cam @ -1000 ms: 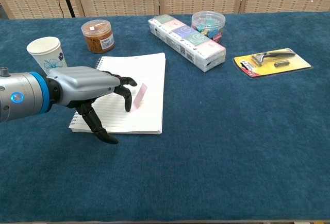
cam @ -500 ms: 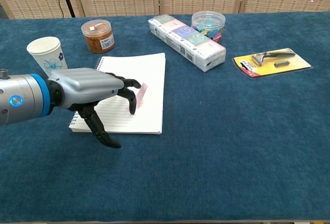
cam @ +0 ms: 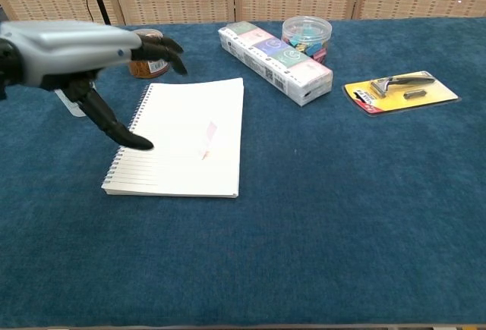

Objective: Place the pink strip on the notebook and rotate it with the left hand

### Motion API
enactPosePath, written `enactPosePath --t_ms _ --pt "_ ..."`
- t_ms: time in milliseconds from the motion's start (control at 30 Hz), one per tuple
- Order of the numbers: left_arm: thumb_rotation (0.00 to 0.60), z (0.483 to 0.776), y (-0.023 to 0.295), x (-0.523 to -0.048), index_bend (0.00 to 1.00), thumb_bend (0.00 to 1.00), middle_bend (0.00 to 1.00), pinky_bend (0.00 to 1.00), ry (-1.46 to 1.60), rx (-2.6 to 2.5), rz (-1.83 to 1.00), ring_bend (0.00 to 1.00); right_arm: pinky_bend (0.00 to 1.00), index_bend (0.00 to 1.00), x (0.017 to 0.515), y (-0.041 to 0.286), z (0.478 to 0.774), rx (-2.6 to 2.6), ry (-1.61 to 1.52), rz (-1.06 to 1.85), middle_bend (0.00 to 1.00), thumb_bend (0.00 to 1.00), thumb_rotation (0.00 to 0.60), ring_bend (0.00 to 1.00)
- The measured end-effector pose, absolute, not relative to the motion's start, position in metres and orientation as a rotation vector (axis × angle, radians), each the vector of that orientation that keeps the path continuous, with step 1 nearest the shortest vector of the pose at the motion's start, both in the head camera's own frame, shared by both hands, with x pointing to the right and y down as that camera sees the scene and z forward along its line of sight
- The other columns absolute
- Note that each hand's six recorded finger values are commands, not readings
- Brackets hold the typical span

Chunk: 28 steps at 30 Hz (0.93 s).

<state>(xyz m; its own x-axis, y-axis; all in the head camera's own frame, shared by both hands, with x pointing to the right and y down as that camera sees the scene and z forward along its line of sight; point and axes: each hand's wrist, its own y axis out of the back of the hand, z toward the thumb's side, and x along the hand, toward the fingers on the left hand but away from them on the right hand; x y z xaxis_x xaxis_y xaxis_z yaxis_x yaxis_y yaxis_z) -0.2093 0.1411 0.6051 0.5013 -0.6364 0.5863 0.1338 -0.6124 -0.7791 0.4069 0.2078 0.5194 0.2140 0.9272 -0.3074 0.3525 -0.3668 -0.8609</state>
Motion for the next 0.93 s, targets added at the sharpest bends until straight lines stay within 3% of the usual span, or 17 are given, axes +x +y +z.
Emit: enactPosePath --t_ms 233,467,733,933 --pt "0.421 0.578 0.138 -0.268 0.00 0.00 0.00 0.00 0.581 -1.797 -1.189 0.00 0.00 0.00 0.404 0.209 0.520 -1.827 -1.121 1.117 0.00 0.00 0.600 0.00" --pt "0.590 0.562 0.162 -0.346 0.00 0.00 0.00 0.00 0.801 -1.749 -1.208 0.00 0.00 0.00 0.401 0.210 0.519 -1.741 -1.111 1.100 0.00 0.00 0.600 0.00" --pt "0.600 0.552 0.217 -0.434 0.00 0.00 0.00 0.00 0.979 -1.687 -1.335 0.00 0.00 0.00 0.401 0.209 0.519 -1.669 -1.139 1.097 0.00 0.00 0.600 0.00" --pt "0.600 0.552 0.241 -0.452 0.00 0.00 0.00 0.00 1.020 -1.674 -1.380 0.00 0.00 0.00 0.402 0.210 0.518 -1.662 -1.143 1.103 0.00 0.00 0.600 0.00"
